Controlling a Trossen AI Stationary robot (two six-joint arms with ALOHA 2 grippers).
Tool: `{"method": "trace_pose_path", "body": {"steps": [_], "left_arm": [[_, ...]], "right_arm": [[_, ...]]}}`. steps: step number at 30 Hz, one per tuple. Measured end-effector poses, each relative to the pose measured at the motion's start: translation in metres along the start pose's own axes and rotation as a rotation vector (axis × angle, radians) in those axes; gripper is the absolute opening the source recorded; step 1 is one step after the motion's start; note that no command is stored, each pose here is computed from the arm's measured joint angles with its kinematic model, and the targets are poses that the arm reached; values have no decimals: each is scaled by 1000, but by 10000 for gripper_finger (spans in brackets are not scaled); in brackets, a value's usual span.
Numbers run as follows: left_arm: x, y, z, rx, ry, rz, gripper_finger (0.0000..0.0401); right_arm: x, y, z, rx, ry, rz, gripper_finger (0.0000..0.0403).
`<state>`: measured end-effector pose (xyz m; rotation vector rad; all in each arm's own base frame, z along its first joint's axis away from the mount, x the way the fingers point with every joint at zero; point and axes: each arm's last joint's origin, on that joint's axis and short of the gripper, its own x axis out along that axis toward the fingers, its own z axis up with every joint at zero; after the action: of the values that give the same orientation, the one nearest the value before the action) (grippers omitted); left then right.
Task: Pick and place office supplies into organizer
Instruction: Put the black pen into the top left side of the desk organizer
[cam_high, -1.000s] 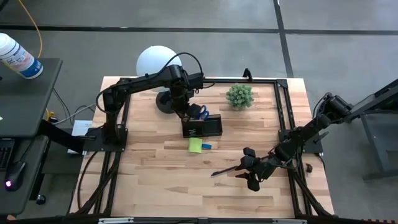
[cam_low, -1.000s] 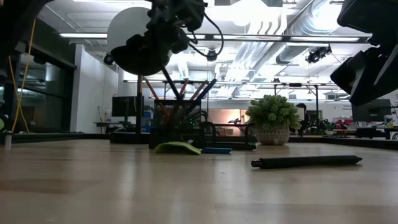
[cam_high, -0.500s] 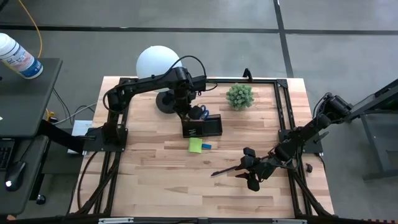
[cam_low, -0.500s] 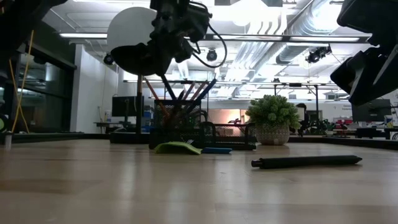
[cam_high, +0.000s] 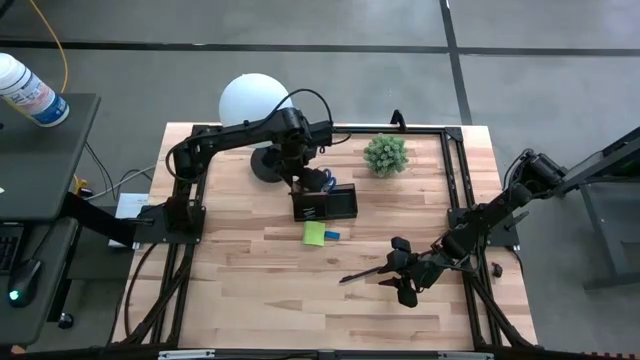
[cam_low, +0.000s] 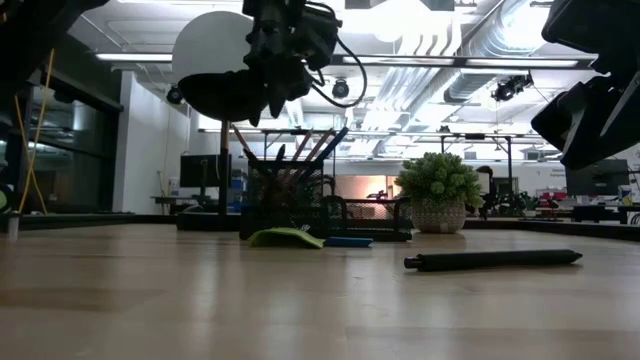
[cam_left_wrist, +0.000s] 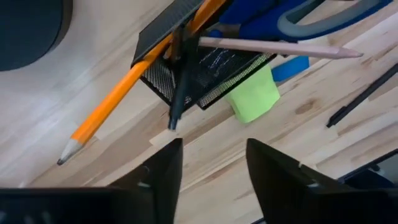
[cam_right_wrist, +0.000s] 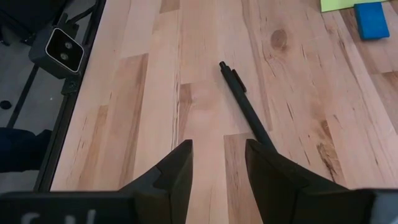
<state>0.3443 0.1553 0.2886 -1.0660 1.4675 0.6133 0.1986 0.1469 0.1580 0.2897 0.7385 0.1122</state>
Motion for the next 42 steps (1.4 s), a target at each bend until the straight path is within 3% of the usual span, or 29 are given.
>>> {"method": "trace_pose_path", "body": {"steps": [5,10,15,18,24,31,36,42], "left_arm": [[-21,-6,-1,25,-73,-39,186],[-55,-23,-16,96,-192,-84,173],[-83,-61,-63,260,-359,-109,145],[-80,-85,-98,340,-466,-76,130],[-57,-131,-177,435,-618,-1,114],[-2,-184,-245,558,-848,37,112],[54,-209,-267,629,-897,137,111],[121,-220,-268,520,-877,232,111]], "right_arm": [[0,0,0,0,0,0,138],[0,1,-1,-5,2,5,138],[-2,4,-5,-11,17,10,138],[-3,4,-8,-8,34,-7,138],[-3,2,-13,-9,67,-40,138],[-4,2,-13,-4,75,-43,138],[-4,2,-14,5,96,-18,138],[-6,4,-14,13,114,13,138]]}}
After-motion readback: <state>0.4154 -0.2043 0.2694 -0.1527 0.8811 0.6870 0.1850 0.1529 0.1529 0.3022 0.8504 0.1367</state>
